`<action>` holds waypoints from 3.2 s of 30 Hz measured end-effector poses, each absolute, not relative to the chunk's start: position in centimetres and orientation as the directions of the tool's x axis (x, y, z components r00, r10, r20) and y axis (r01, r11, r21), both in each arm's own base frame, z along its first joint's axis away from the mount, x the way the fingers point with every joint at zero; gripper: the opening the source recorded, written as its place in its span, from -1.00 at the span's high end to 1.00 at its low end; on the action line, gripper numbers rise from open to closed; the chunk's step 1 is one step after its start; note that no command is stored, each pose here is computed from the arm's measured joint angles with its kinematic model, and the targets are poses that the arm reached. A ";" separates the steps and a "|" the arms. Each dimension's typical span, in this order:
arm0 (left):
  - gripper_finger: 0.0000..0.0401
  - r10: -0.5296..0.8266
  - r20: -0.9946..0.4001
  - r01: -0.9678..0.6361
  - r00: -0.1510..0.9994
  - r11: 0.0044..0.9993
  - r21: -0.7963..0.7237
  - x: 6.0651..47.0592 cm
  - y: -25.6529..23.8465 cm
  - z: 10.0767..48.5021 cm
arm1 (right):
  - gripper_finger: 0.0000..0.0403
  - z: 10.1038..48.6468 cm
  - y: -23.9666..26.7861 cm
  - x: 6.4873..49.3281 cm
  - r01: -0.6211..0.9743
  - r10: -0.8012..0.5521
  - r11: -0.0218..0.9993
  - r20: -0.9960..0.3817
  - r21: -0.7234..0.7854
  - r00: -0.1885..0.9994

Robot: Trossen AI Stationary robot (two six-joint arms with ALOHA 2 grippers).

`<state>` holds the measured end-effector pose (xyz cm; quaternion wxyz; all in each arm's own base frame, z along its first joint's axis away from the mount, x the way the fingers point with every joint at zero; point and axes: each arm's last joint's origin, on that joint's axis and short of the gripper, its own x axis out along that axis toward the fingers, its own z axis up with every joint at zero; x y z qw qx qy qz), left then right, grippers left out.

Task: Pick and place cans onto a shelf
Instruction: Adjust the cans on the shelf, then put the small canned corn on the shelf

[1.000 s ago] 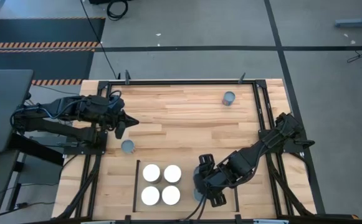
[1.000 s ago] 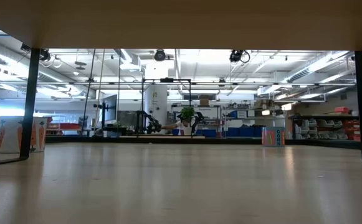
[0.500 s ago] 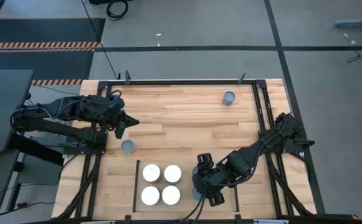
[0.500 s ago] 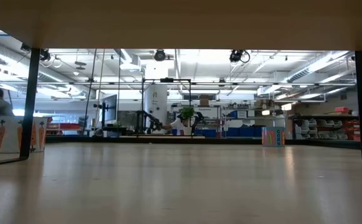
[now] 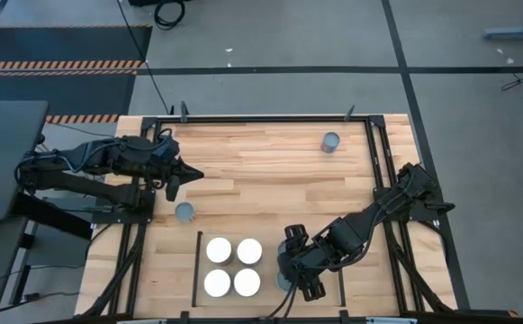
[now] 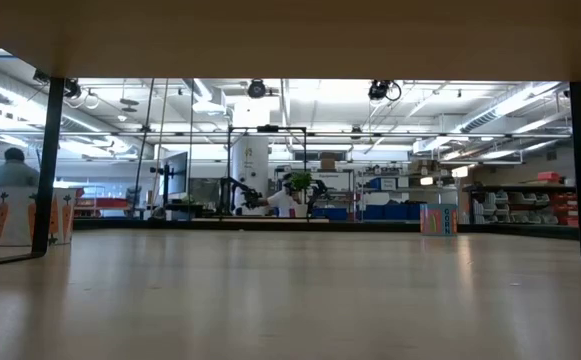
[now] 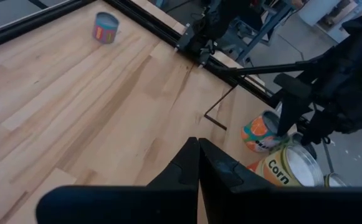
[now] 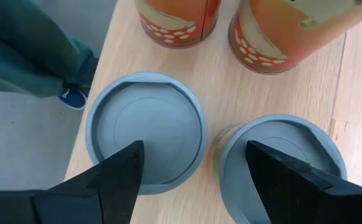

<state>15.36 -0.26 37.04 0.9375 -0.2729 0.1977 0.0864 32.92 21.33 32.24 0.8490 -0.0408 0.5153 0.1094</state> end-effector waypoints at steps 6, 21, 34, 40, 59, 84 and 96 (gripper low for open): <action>0.95 0.054 -0.418 -0.271 0.907 0.834 -0.480 15.4 -0.3 37.0 | -0.43 32.3 20.7 33.4 -0.251 0.177 0.965 -0.883 0.070 0.434; 0.95 0.054 -0.418 -0.278 0.907 0.822 -0.496 15.4 -0.3 37.0 | -0.43 32.6 19.7 34.3 -0.259 0.246 0.955 -0.870 0.142 0.428; 0.95 0.054 -0.408 -0.266 0.911 0.834 -0.483 15.4 -0.3 37.1 | -0.43 40.0 15.2 33.1 -0.050 0.074 0.997 -0.839 0.056 0.539; 0.95 0.051 -0.397 -0.255 0.917 0.838 -0.482 15.4 -0.3 37.3 | -0.43 42.4 8.8 30.4 0.142 -0.154 0.986 -0.823 -0.090 0.547; 0.95 0.205 -0.385 -0.311 0.900 0.921 -0.236 15.4 0.2 37.3 | -0.84 27.9 -8.8 21.9 0.955 -0.500 0.296 -0.857 -0.036 0.122; 0.95 0.402 -0.225 -0.445 0.888 0.874 -0.193 16.1 1.4 38.7 | -0.90 16.5 -20.9 22.1 0.989 -0.373 -0.134 -0.921 -0.065 -0.111; 0.95 0.409 -0.289 -0.471 0.865 0.861 -0.190 18.4 1.4 37.5 | -0.41 17.5 -20.3 22.1 0.996 -0.374 -0.064 -0.924 -0.061 -0.081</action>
